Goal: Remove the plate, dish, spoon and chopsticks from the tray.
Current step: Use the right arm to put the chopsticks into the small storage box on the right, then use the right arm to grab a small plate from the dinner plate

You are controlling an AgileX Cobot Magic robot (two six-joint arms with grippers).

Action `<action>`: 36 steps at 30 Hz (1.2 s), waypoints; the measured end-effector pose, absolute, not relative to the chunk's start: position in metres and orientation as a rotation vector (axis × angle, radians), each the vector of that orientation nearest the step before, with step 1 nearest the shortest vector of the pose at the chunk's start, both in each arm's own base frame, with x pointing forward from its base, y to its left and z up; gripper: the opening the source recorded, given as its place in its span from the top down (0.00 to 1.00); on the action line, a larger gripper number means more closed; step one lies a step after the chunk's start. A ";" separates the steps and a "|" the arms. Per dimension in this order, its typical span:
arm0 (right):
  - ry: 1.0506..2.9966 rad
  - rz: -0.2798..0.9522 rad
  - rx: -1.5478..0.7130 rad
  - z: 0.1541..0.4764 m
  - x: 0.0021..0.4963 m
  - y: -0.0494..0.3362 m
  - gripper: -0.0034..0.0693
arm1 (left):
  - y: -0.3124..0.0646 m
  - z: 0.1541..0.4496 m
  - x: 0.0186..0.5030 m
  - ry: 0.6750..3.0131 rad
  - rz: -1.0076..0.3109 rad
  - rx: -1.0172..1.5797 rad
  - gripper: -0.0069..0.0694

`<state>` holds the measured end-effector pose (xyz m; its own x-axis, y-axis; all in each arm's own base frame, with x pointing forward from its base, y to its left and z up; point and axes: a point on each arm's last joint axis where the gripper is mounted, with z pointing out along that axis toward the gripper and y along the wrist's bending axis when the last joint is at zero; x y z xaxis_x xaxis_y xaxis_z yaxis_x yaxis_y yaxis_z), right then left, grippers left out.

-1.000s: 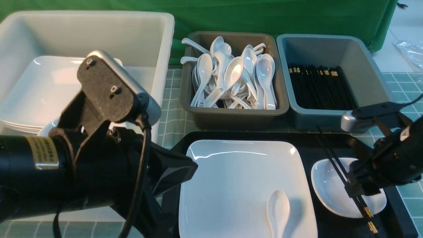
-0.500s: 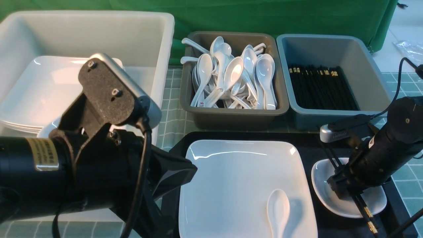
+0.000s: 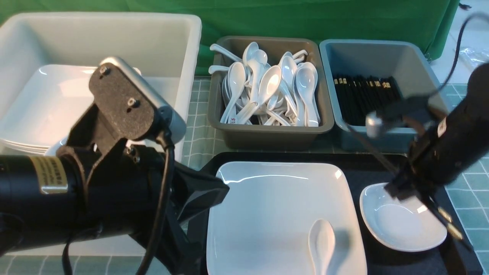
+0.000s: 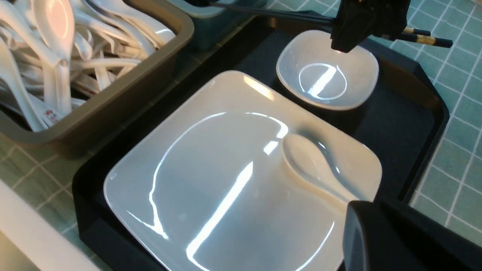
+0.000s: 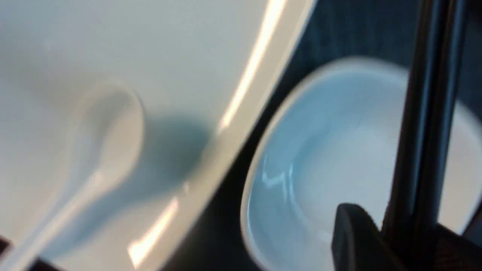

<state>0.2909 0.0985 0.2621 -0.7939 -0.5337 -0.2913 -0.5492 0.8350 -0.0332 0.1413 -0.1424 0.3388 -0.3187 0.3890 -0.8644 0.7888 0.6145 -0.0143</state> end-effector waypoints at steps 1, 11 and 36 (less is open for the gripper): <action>2.673 0.089 -0.775 0.275 0.299 0.101 0.79 | -0.143 0.340 0.142 1.917 -0.554 0.922 0.89; 2.434 0.231 -0.303 0.307 0.428 0.079 0.79 | -0.128 0.373 0.130 1.707 -0.605 0.755 0.89; 2.651 0.035 -0.466 0.370 0.387 0.058 0.54 | -0.101 0.378 0.093 1.719 -0.564 0.893 0.89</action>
